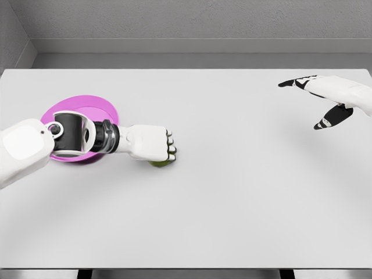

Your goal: Put the apple on the plate with both arms

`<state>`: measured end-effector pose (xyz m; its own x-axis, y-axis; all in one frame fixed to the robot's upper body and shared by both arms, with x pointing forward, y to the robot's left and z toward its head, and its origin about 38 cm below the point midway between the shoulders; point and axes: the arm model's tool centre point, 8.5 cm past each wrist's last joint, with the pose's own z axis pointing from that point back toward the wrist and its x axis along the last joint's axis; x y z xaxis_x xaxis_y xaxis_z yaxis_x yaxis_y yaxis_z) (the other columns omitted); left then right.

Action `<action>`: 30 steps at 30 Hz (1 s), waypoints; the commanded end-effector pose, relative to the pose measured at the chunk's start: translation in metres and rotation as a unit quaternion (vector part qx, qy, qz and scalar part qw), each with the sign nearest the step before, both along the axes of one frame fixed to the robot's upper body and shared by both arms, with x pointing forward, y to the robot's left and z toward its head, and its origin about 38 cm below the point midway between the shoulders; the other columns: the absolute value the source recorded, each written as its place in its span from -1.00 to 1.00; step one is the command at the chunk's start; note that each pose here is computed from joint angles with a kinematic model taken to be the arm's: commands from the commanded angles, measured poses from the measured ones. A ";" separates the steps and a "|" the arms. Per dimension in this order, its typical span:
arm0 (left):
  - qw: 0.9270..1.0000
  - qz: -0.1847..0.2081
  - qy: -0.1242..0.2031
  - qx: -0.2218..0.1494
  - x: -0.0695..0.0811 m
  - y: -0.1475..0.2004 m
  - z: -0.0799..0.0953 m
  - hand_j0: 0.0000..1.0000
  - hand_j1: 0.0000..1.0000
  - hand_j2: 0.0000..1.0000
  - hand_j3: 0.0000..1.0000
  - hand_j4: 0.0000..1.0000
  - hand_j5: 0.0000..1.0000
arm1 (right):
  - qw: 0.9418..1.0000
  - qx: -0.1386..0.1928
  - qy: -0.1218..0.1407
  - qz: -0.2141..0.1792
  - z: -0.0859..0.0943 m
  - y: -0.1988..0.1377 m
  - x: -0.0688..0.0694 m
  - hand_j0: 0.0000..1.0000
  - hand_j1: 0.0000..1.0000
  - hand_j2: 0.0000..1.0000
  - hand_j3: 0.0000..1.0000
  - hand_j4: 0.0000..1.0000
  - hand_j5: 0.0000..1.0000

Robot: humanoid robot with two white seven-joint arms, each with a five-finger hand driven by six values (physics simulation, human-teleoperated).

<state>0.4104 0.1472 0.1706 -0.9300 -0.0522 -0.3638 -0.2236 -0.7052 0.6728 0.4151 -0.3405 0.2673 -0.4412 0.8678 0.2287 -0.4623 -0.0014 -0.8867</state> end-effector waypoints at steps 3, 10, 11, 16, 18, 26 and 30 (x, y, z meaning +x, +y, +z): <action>1.000 -0.002 0.007 0.000 -0.002 0.000 -0.002 -0.50 -0.50 -0.50 -0.50 -0.50 -0.50 | 1.000 0.000 0.000 0.000 0.000 0.000 0.000 1.00 1.00 1.00 1.00 1.00 1.00; 0.997 0.018 0.045 -0.060 0.002 0.003 0.016 -0.58 -0.58 -0.58 -0.58 -0.58 -0.58 | 1.000 0.000 0.000 0.000 0.000 0.000 0.000 1.00 1.00 1.00 1.00 1.00 1.00; 0.996 0.027 0.047 -0.076 0.006 0.006 0.023 -0.57 -0.57 -0.57 -0.57 -0.57 -0.57 | 1.000 0.000 -0.001 0.001 0.001 0.000 0.000 1.00 1.00 1.00 1.00 1.00 1.00; 0.989 0.083 0.045 -0.117 0.026 0.042 0.050 -0.57 -0.57 -0.57 -0.57 -0.57 -0.57 | 1.000 0.000 0.000 0.000 0.000 0.000 0.000 1.00 1.00 1.00 1.00 1.00 1.00; 0.987 0.111 0.027 -0.113 0.032 0.069 0.064 -0.57 -0.57 -0.57 -0.57 -0.57 -0.57 | 1.000 0.001 0.000 0.000 0.000 0.000 0.000 1.00 1.00 1.00 1.00 1.00 1.00; 0.973 0.214 0.007 -0.091 0.052 0.149 0.071 -0.56 -0.56 -0.56 -0.56 -0.56 -0.56 | 1.000 0.000 0.000 -0.002 0.000 -0.001 0.000 1.00 1.00 1.00 1.00 1.00 1.00; 0.969 0.231 0.018 -0.087 0.054 0.158 0.059 -0.52 -0.52 -0.52 -0.52 -0.52 -0.52 | 1.000 0.000 0.000 -0.001 0.000 -0.001 0.000 1.00 1.00 1.00 1.00 1.00 1.00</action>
<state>0.4611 0.2973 0.2296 -0.8183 -0.4998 -0.2840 0.0959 -0.6059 0.7897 0.4152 -0.3412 0.2673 -0.4397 0.8687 0.2282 -0.4628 -0.0014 -0.8865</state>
